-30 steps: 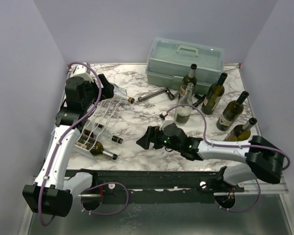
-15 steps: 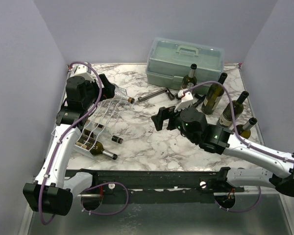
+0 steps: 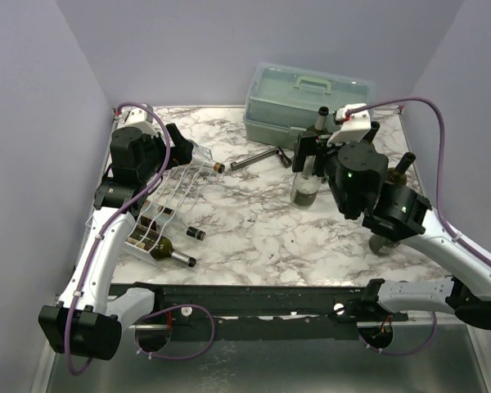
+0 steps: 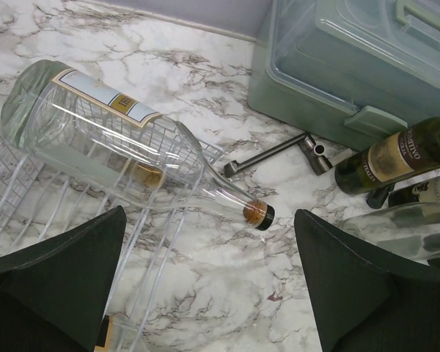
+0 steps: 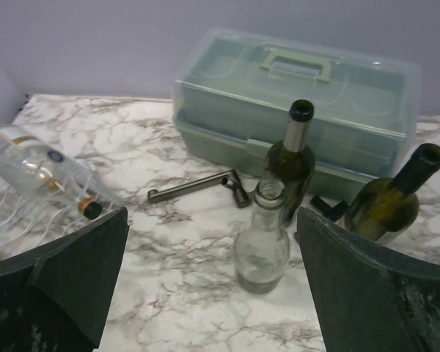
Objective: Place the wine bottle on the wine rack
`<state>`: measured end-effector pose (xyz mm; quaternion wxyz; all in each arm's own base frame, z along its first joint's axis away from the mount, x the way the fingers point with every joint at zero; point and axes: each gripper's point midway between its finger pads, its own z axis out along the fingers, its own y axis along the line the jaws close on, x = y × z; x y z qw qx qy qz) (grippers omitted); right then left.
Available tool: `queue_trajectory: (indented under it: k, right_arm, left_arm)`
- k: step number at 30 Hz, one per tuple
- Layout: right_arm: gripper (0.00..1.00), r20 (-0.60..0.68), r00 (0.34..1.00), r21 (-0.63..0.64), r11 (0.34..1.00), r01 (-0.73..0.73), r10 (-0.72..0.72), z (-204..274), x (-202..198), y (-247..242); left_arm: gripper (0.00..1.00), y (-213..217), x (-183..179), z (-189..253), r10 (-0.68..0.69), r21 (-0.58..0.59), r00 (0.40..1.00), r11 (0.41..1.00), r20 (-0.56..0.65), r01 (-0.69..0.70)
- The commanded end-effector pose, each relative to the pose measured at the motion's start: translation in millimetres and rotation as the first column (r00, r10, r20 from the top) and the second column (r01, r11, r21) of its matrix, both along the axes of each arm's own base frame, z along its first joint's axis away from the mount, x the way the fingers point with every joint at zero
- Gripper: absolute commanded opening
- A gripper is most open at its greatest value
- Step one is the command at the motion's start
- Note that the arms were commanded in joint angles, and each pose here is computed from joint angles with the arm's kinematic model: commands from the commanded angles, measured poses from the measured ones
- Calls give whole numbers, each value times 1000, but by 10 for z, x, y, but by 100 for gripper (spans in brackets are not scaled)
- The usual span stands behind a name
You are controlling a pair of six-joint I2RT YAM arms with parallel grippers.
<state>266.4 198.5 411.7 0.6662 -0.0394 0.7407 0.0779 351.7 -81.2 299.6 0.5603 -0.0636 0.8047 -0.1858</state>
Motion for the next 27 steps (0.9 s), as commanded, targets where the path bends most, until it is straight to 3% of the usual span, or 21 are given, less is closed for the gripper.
queue_trajectory:
  k: [1,8,19,27]
  right_arm:
    - [100,-21,995,-138,986,98,-102,-18,186,-228]
    - [100,-179,981,-130,990,50,-73,-306,625,-236]
    - [98,-426,899,-136,990,45,-99,-871,1085,-330]
    - [87,-520,851,-150,989,2,-81,-1175,1132,-334]
  left_arm:
    - [99,-10,-1,4,-8,-12,1000,1000,5,8]
    - [99,-7,-7,15,-7,-12,1000,1000,8,7]
    - [99,-13,-7,12,-11,-14,1000,1000,7,11]
    - [99,-26,-12,22,-15,-18,1000,1000,8,16]
